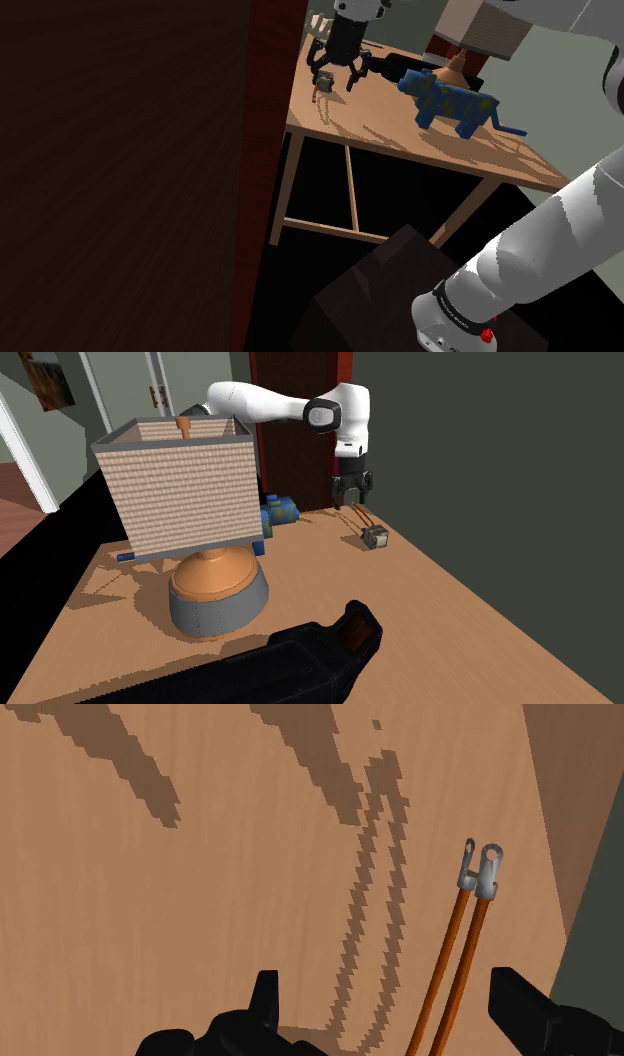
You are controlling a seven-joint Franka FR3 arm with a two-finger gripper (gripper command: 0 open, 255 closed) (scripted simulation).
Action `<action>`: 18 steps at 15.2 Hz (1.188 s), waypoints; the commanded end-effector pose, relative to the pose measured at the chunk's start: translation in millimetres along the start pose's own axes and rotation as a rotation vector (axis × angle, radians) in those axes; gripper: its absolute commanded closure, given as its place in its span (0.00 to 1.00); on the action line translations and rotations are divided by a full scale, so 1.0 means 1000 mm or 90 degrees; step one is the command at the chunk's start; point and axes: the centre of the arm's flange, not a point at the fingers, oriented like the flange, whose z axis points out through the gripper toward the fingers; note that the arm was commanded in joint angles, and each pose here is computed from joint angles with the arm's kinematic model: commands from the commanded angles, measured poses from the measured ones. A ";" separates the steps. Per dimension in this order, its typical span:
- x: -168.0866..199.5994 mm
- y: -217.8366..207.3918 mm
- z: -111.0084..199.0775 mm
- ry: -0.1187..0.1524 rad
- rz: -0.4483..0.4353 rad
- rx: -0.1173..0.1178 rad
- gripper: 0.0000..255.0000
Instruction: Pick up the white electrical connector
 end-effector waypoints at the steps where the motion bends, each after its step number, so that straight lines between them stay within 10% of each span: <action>1: 0.022 -0.013 0.001 0.001 0.055 -0.001 0.00; 13: 0.052 -0.030 0.040 0.002 0.128 -0.003 0.00; 14: 0.053 -0.030 0.041 0.002 0.128 -0.004 1.00; 18: 0.053 -0.030 0.041 0.002 0.128 -0.003 1.00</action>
